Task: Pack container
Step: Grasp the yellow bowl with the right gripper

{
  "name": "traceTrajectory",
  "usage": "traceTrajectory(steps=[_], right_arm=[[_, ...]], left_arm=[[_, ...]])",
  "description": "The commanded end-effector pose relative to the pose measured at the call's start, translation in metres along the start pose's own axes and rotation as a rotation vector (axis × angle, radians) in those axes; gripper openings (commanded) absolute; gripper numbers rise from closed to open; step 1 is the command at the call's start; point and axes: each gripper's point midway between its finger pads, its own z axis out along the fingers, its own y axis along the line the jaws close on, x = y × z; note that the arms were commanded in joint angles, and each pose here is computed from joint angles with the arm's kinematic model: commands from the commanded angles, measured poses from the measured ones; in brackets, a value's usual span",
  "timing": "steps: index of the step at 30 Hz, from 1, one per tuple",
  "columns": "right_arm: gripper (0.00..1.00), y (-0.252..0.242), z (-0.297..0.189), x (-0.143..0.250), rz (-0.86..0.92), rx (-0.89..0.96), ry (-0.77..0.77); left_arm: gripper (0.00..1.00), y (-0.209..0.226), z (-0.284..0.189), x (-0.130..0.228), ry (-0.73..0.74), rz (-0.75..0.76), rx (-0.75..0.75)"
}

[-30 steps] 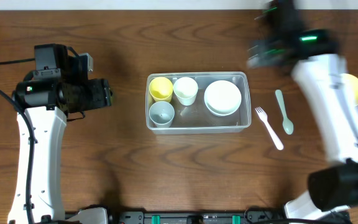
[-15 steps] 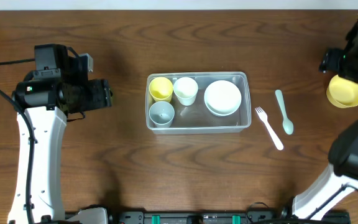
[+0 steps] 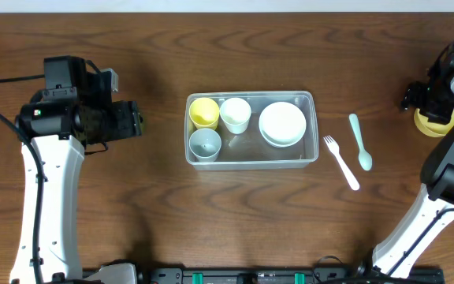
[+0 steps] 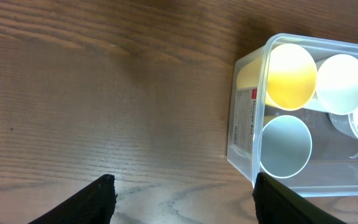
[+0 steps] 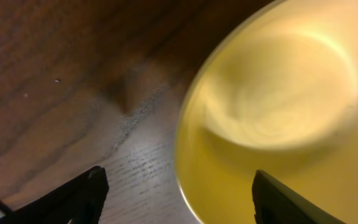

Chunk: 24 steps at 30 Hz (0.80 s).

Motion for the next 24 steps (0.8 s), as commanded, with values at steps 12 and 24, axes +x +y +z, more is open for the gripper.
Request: traceTrajectory(steps=[12, 24], right_arm=[[0.34, 0.002, 0.017, 0.010, -0.005, -0.009, 0.057], [0.01, 0.016, -0.021, -0.001, -0.024, -0.041, -0.030]], left_arm=[[0.72, 0.000, 0.001, 0.003, 0.012, 0.000, 0.008], [0.72, 0.000, 0.001, 0.003, 0.012, 0.000, 0.008]])
